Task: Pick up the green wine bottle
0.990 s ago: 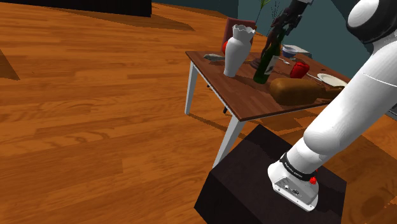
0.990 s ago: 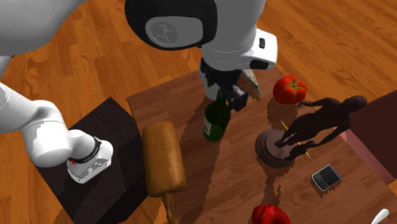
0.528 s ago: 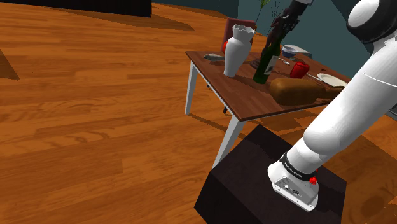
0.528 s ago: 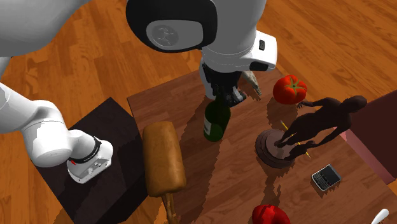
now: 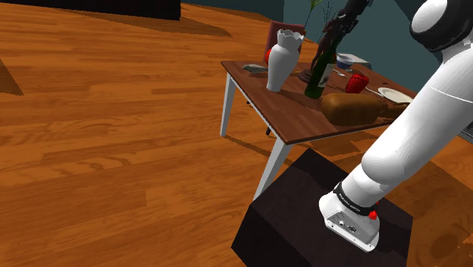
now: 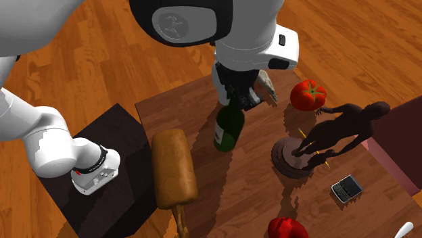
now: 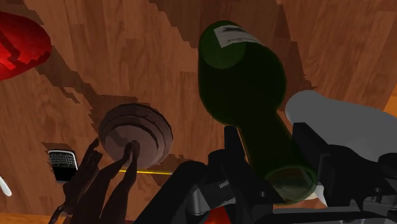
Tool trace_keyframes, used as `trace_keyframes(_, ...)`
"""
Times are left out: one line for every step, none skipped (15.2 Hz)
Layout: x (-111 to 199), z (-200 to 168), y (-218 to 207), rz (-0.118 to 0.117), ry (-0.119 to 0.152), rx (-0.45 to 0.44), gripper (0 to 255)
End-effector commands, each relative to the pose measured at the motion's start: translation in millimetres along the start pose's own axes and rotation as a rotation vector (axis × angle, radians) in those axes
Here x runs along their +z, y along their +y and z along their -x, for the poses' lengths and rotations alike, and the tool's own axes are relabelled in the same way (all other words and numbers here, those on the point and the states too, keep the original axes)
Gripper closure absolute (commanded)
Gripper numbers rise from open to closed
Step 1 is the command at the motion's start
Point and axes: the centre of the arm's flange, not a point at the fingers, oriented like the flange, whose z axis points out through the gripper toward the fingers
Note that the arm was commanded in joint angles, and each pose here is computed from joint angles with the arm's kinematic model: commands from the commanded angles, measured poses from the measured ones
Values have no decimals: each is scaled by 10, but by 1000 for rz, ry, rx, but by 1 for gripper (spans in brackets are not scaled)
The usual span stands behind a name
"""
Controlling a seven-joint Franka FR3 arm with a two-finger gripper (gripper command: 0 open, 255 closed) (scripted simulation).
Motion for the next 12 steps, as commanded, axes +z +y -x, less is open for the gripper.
trace_keyframes(-109,-4,-9,0,0,0,255)
trace_keyframes(-162,-9,-9,0,0,0,255)
trace_keyframes(-215,-14,-10,0,0,0,255)
trace_keyframes(-267,-19,-10,0,0,0,255)
trace_keyframes(-320,-24,-10,0,0,0,255)
trace_keyframes(-372,-29,-11,0,0,0,255)
trace_keyframes(-425,-34,-11,0,0,0,255)
trace_keyframes(-477,-39,-11,0,0,0,255)
trace_keyframes(-530,-44,-12,0,0,0,255)
trace_keyframes(-582,-49,-12,0,0,0,255)
trace_keyframes(-635,-54,-12,0,0,0,255)
trace_keyframes(-643,-54,-12,0,0,0,255)
